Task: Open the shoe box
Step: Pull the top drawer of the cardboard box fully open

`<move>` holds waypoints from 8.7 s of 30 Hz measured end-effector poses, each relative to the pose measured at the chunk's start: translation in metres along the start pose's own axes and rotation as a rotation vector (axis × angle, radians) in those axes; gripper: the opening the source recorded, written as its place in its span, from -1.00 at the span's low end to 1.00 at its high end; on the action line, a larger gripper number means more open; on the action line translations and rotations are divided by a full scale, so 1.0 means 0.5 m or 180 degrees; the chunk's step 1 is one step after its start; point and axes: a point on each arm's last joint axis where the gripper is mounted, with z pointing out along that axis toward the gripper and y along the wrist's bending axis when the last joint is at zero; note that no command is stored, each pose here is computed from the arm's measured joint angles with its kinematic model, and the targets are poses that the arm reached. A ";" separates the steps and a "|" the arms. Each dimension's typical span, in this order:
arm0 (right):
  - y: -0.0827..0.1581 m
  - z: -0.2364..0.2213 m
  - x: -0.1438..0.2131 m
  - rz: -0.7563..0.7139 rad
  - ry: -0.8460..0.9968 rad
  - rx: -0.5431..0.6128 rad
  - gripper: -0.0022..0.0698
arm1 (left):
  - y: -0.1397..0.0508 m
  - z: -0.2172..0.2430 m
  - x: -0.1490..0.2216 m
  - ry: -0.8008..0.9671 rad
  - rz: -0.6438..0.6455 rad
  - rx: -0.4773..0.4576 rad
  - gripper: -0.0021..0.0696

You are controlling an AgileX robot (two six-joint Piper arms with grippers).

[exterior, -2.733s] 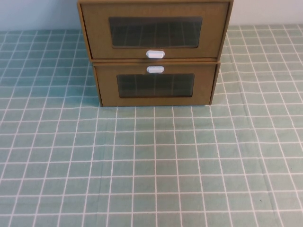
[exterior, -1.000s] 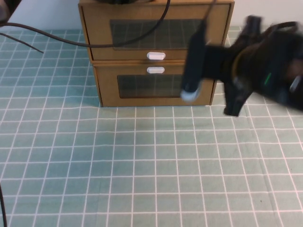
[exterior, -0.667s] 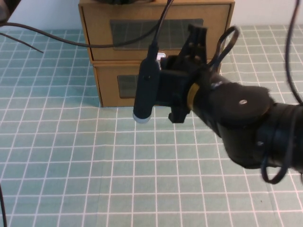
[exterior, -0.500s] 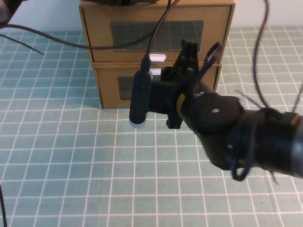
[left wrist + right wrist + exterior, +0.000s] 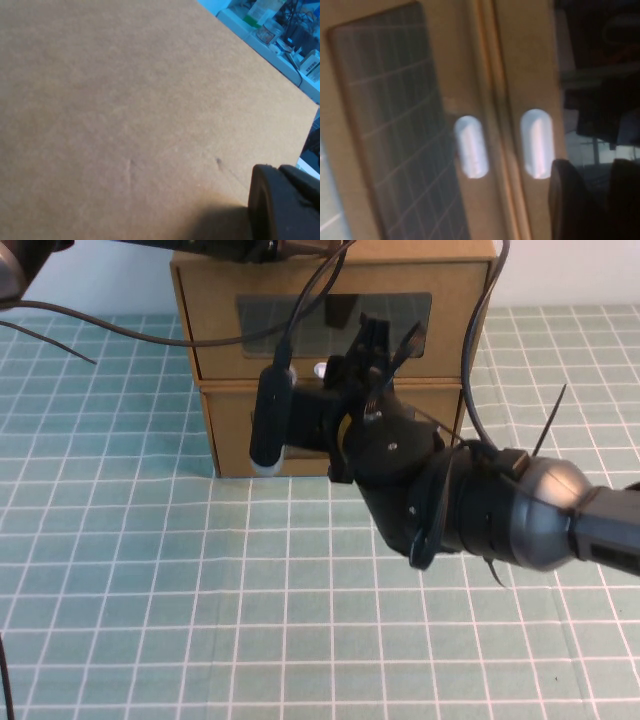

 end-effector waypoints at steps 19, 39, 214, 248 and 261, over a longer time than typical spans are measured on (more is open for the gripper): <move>-0.012 0.017 0.003 0.0056 -0.0071 -0.0024 0.01 | 0.001 0.000 -0.001 -0.0023 -0.0002 -0.0019 -0.95; 0.006 0.025 -0.002 0.0076 -0.0235 -0.0228 0.01 | 0.001 0.000 -0.002 -0.0027 -0.0002 -0.0022 -0.95; 0.008 0.059 0.055 -0.0229 -0.0320 -0.0382 -0.75 | 0.021 -0.004 0.000 -0.0065 -0.0111 0.0020 -0.95; 0.110 -0.186 0.053 0.1139 -0.0217 -0.1006 -0.61 | 0.021 -0.004 0.000 -0.0068 -0.0157 0.0011 -0.95; -0.002 -0.314 0.056 0.2211 -0.0471 -0.1583 0.30 | -0.022 -0.042 -0.034 0.0159 -0.0011 0.0104 -0.95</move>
